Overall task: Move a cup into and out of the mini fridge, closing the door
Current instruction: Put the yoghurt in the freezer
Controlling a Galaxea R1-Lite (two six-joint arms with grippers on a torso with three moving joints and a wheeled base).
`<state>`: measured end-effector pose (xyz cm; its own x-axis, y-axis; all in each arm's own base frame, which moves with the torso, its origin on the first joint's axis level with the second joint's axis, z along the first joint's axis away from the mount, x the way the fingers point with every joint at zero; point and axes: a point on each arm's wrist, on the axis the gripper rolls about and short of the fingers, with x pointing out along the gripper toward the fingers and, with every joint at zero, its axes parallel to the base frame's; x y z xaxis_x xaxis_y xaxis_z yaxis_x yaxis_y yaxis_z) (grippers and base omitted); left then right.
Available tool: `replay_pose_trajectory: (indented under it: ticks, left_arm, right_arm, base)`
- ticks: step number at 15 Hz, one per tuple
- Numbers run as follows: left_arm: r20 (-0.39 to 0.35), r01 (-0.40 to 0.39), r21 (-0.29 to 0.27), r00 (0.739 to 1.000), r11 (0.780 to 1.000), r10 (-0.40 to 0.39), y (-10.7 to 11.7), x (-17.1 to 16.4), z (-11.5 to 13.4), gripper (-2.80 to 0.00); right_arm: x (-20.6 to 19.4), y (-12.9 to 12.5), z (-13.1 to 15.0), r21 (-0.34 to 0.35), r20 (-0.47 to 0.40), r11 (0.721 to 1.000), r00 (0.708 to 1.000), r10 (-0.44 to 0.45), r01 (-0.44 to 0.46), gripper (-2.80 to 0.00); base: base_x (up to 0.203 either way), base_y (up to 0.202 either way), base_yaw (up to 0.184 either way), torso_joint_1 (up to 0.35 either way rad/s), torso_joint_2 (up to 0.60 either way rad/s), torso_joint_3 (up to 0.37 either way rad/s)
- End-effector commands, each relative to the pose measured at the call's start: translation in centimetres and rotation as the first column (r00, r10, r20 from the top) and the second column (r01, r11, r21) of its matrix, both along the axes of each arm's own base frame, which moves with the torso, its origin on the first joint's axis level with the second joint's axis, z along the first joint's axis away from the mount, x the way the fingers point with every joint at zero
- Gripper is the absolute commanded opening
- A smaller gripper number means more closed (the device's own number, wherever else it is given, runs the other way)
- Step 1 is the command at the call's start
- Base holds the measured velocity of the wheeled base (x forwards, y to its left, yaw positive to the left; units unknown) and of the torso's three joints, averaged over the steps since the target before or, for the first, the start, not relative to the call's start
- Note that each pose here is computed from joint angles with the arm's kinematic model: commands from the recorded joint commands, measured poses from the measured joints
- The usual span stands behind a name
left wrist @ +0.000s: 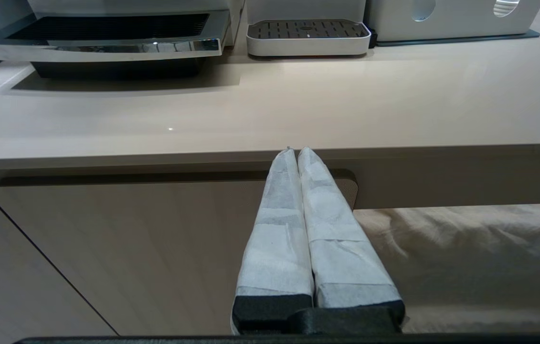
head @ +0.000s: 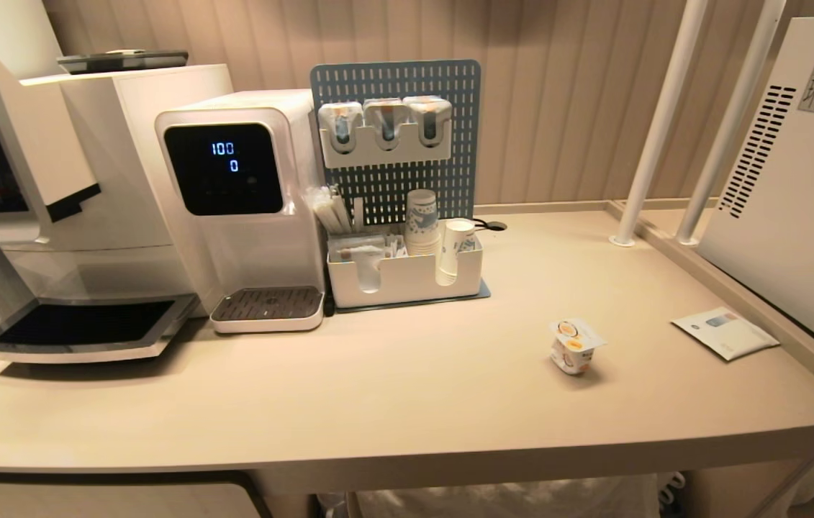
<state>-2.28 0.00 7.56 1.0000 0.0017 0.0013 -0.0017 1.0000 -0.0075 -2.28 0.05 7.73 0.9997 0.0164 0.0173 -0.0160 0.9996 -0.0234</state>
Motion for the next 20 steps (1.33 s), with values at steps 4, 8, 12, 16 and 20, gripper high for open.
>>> replay_pose_trajectory:
  ticks: [4,8,12,16,20]
  left_arm:
    - [0.000,0.000,0.000,1.000,1.000,0.000,0.0,0.0,0.0,-2.80]
    - [0.000,0.000,0.000,1.000,1.000,0.000,0.0,0.0,0.0,-2.80]
    - [0.000,0.000,0.000,1.000,1.000,0.000,0.0,0.0,0.0,-2.80]
    - [0.000,0.000,0.000,1.000,1.000,0.000,0.0,0.0,0.0,-2.80]
    - [0.000,0.000,0.000,1.000,1.000,0.000,0.0,0.0,0.0,-2.80]
  right_arm:
    - [0.1,0.0,-0.3,-0.014,-0.012,1.000,1.000,0.000,0.000,-2.80]
    - [-0.3,0.0,0.7,-0.001,-0.001,1.000,1.000,0.009,-0.009,-2.80]
    - [-2.0,0.2,5.5,0.034,-0.081,0.996,0.993,0.088,-0.085,-2.80]
    - [-1.4,0.3,11.5,0.090,-0.279,0.986,0.947,0.161,-0.141,-2.80]
    - [0.4,0.6,13.8,0.196,-0.471,0.954,0.831,0.296,-0.228,-2.80]
  base:
    - [0.000,0.000,0.000,0.000,0.00,0.000]
    - [0.000,0.000,0.000,0.000,0.00,0.000]
    - [0.000,0.000,0.000,0.000,0.00,0.000]
    - [0.000,0.000,0.000,0.000,0.00,0.000]
    - [0.000,0.000,0.000,0.000,0.00,0.000]
